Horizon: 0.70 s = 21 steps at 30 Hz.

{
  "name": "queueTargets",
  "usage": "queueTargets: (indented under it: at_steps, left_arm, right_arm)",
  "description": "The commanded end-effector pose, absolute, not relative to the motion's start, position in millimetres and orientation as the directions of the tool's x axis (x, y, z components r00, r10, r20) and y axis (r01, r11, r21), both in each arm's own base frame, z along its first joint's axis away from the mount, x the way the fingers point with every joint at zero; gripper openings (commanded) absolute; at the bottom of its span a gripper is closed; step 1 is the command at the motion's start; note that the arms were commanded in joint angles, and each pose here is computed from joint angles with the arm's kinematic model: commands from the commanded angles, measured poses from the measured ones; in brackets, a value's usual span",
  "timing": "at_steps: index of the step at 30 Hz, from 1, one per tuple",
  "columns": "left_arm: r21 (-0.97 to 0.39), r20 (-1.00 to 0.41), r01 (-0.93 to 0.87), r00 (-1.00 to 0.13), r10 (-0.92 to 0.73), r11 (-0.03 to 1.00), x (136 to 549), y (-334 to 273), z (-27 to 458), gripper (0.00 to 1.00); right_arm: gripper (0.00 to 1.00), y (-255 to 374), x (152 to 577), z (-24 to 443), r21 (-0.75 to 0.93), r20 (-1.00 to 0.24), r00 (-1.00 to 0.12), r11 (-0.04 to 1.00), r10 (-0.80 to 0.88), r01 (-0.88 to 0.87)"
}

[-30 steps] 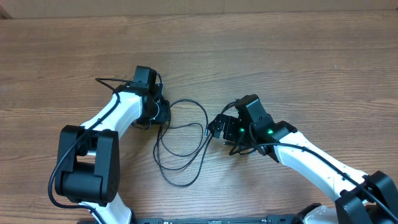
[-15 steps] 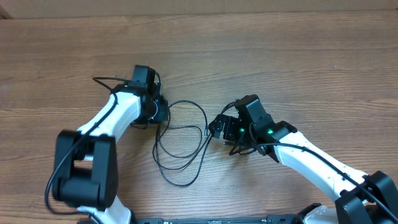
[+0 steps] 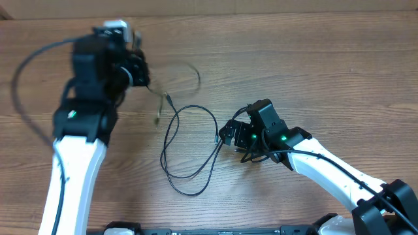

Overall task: Untangle cables
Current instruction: 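Lift the cable with the left gripper and pull it to the far left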

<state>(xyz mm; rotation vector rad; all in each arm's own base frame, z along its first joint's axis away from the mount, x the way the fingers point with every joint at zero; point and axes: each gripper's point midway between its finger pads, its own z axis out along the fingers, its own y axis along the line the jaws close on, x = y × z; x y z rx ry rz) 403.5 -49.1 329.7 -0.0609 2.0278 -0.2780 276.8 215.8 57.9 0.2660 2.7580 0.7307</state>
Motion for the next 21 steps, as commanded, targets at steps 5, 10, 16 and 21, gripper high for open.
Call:
queueTargets:
  at_steps: [5,10,16,21]
  left_arm:
    - [-0.061,-0.961,-0.381,-0.226,-0.157,0.922,389.8,44.3,381.4,0.04]
    - [0.09,-0.932,-0.559,-0.338,-0.127,0.824,393.0,81.5,341.8,0.04]
    - [0.236,-0.815,-0.571,-0.557,-0.16,0.786,412.1,106.0,256.4,0.04]
    - [0.336,-0.68,-0.57,-0.697,-0.225,0.75,415.3,130.9,180.1,0.04]
  right_arm:
    - [1.0,213.2,273.6,53.7,0.496,-0.22,-0.945,0.862,0.241,0.104]
    - [1.0,213.1,273.5,53.7,0.496,-0.22,-0.945,0.862,0.241,0.104]
    - [1.0,213.0,273.4,53.6,0.495,-0.219,-0.946,0.862,0.241,0.105]
    - [1.0,212.7,272.8,53.2,0.494,-0.217,-0.946,0.863,0.24,0.106]
